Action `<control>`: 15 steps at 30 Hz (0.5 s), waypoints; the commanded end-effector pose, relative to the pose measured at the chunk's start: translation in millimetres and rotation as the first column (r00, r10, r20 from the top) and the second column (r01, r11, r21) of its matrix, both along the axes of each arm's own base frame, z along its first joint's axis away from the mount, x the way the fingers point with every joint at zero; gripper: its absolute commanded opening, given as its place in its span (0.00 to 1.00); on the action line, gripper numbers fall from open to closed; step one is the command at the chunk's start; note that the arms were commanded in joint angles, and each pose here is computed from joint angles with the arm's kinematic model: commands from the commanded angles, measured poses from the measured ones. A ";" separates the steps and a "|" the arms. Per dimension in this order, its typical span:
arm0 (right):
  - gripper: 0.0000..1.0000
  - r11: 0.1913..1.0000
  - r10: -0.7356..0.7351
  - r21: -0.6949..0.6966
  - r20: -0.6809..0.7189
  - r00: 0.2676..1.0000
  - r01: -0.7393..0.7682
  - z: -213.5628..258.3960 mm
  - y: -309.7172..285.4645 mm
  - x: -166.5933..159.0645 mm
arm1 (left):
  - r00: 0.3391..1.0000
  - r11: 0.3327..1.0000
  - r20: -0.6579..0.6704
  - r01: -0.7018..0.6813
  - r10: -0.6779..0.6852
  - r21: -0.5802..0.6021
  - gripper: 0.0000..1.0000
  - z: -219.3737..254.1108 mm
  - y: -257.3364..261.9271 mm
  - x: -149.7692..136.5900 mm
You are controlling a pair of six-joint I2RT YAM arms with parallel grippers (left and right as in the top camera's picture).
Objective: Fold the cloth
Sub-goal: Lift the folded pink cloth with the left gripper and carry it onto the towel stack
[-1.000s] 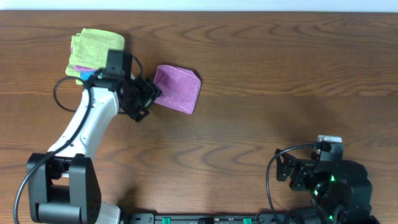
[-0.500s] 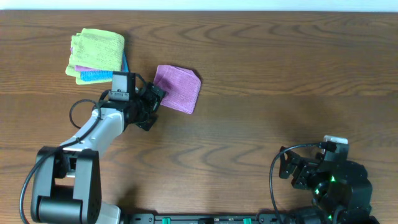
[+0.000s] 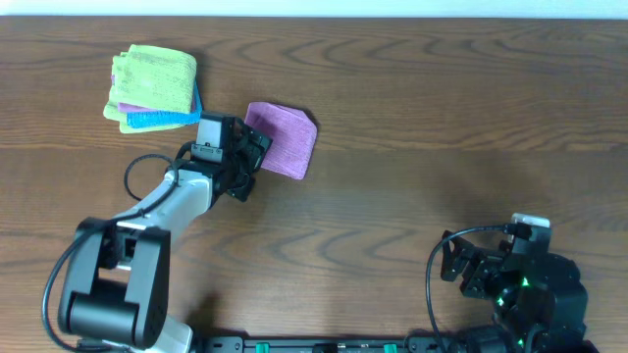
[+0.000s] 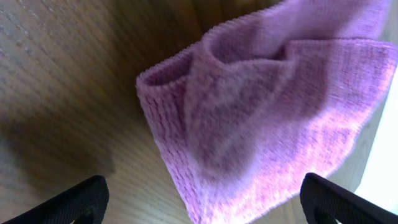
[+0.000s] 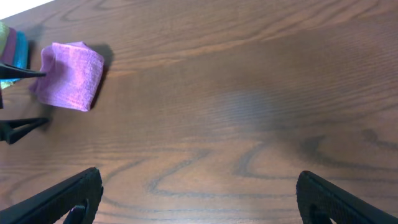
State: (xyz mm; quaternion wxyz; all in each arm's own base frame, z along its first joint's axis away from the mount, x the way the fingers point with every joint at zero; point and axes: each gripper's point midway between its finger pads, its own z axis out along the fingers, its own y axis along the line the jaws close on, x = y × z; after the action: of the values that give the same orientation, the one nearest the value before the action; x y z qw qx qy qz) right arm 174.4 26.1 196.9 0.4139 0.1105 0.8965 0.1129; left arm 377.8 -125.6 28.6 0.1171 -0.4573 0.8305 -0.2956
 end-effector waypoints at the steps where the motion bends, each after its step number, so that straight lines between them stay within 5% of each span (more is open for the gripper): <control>1: 0.99 1.000 -0.024 0.002 -0.006 1.000 0.024 -2.4 -3.3 -0.1 | 0.999 0.999 -0.035 -0.033 0.033 0.001 1.00 -14.3 1.7 -1.4; 5: 0.99 1.000 -0.024 0.002 -0.006 1.000 0.024 -2.4 -3.3 -0.1 | 0.999 0.999 -0.005 -0.037 0.037 -0.009 1.00 -17.3 -0.6 7.9; 9: 0.99 1.000 -0.024 0.001 -0.010 1.000 0.024 -3.3 -3.4 -0.8 | 0.998 0.998 -0.003 -0.059 0.059 -0.033 0.89 -25.9 -4.5 14.6; 15: 0.99 1.000 -0.024 0.000 -0.016 1.000 0.024 -4.3 -3.6 -1.7 | 0.998 0.998 -0.017 -0.061 0.061 -0.033 0.57 -46.9 -9.2 17.0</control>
State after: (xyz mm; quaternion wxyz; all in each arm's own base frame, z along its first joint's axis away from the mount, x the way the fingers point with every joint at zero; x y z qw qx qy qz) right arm 173.1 26.0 195.4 0.4103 0.1106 0.8982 0.1121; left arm 410.0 -138.4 15.6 0.1383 -0.4723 0.8025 -0.3374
